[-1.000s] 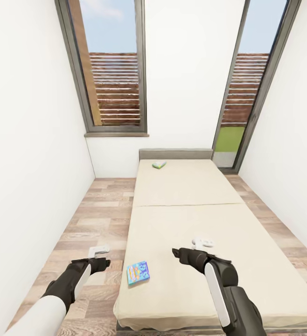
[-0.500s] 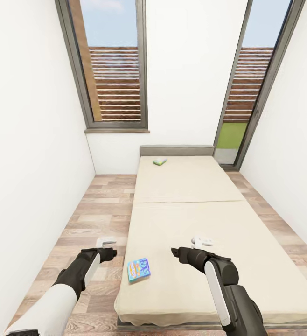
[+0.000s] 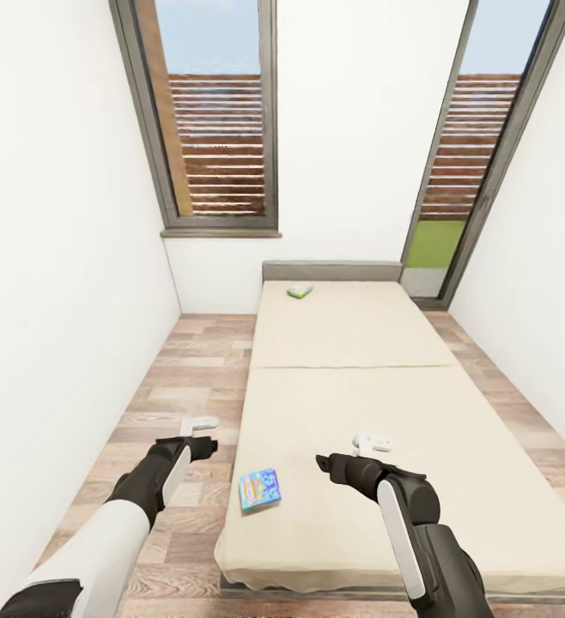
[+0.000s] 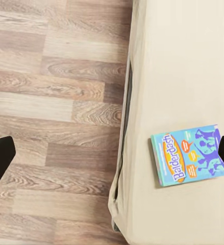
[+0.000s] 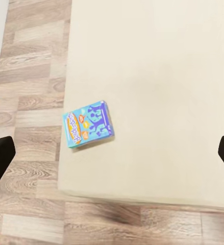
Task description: Put all the toys in the child's room - the three board games (two on the bed and one on the table), the two jigsaw puzzles on the table, and the tennis ball on the table - inside the toy box on the table in the child's room.
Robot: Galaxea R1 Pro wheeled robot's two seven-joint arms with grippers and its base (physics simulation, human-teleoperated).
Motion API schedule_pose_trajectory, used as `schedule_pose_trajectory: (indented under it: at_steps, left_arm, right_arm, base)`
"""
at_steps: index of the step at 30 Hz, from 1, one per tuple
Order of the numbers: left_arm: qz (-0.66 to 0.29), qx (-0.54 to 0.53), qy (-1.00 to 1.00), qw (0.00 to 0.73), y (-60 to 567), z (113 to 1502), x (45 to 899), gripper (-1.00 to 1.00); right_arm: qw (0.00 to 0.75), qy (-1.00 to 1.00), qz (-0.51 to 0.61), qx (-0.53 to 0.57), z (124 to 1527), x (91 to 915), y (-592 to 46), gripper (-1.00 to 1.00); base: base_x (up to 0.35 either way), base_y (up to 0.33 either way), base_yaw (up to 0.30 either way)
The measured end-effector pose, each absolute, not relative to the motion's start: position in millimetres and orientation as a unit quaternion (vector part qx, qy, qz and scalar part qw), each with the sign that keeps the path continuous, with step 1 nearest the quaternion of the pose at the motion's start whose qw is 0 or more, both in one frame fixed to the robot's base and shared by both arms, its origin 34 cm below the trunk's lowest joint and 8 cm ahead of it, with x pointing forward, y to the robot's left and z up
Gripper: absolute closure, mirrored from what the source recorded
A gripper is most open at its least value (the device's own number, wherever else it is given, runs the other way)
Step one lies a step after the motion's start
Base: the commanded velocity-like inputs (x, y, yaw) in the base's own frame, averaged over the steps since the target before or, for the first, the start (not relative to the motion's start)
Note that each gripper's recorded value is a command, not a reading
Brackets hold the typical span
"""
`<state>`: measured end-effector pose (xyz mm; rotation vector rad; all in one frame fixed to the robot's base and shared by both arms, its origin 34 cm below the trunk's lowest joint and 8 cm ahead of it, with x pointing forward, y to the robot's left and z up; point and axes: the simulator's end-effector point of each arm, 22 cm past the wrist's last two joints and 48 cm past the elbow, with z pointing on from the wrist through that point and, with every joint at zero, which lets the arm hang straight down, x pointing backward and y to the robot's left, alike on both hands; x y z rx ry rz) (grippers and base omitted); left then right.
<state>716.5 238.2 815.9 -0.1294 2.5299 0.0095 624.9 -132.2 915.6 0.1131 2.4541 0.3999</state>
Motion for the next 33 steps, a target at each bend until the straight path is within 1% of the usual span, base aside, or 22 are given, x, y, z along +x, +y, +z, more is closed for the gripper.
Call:
schedule_pose_trajectory:
  at_steps: [25, 33]
  left_arm:
    - [0.004, -0.046, 0.957, 0.287, 236.3, 794.1, 712.5, -1.0]
    - [0.006, -0.031, 0.958, 0.284, 228.6, 788.7, 712.0, -1.0]
  right_arm:
    - [0.302, 0.94, 0.149, 0.047, 893.0, 621.3, -132.8, -1.0]
    - [0.296, 0.942, 0.149, 0.048, 886.2, 620.2, -132.8, -1.0]
  base:
    - [0.0, 0.0, 0.009]
    - [0.0, 0.0, 0.0]
